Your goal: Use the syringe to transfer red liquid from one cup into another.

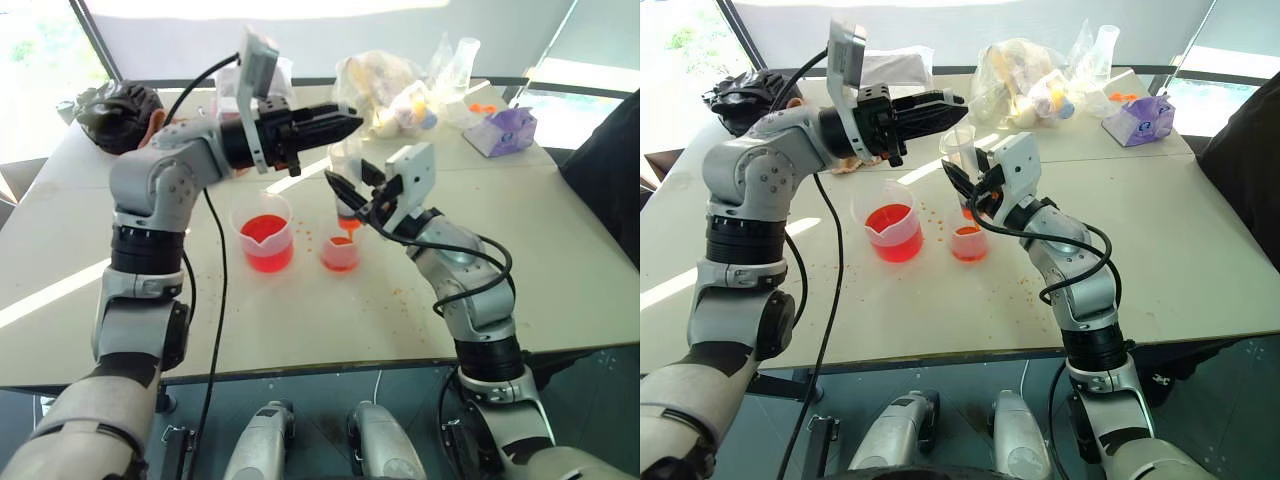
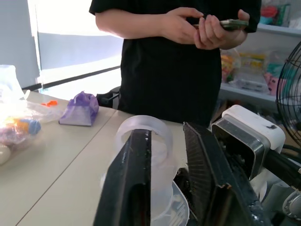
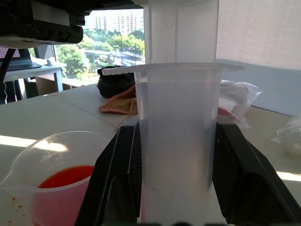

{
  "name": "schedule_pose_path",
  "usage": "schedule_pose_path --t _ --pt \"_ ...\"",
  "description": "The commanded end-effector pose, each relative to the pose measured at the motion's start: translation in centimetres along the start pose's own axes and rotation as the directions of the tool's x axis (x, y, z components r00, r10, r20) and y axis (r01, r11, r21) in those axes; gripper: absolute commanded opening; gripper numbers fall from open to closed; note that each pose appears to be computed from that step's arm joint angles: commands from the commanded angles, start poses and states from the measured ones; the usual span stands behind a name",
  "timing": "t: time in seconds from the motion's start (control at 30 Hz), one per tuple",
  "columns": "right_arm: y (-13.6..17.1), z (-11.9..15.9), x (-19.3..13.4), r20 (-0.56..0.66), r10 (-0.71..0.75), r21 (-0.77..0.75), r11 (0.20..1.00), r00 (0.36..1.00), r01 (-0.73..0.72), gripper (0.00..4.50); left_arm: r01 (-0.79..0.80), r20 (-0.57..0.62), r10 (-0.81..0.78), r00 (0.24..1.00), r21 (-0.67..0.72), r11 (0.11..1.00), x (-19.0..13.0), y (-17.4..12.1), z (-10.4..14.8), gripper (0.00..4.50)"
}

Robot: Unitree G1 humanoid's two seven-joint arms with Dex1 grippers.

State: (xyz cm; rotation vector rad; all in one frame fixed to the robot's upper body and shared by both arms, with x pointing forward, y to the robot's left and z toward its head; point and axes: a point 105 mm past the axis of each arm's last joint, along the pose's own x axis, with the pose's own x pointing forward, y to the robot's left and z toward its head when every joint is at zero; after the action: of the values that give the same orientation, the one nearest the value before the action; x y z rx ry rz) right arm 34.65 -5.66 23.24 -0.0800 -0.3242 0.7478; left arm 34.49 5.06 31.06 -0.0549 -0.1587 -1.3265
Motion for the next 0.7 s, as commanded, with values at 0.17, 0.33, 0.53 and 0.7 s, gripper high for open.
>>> schedule_pose_path --t 0.17,0.33,0.53,0.7 --pt "0.6 2.9 0.7 0.106 0.031 -0.039 0.999 0.994 -0.027 1.38 0.057 -0.042 -0.058 0.997 -0.025 0.998 0.6 -1.6 -1.5 0.01" --pt "0.6 3.4 0.8 0.118 0.033 -0.042 0.999 0.992 -0.028 1.38 0.051 -0.054 -0.053 0.997 -0.038 0.998 0.5 -1.6 -2.2 0.01" --pt "0.7 4.1 0.6 0.133 0.035 -0.042 0.999 0.99 -0.029 1.38 0.045 -0.061 -0.048 0.997 -0.054 0.998 0.4 -1.6 -2.8 0.01" --pt "0.8 4.5 0.5 0.138 0.036 -0.039 0.999 0.99 -0.031 1.38 0.042 -0.07 -0.047 0.996 -0.067 0.997 0.3 -1.7 -3.5 0.01"
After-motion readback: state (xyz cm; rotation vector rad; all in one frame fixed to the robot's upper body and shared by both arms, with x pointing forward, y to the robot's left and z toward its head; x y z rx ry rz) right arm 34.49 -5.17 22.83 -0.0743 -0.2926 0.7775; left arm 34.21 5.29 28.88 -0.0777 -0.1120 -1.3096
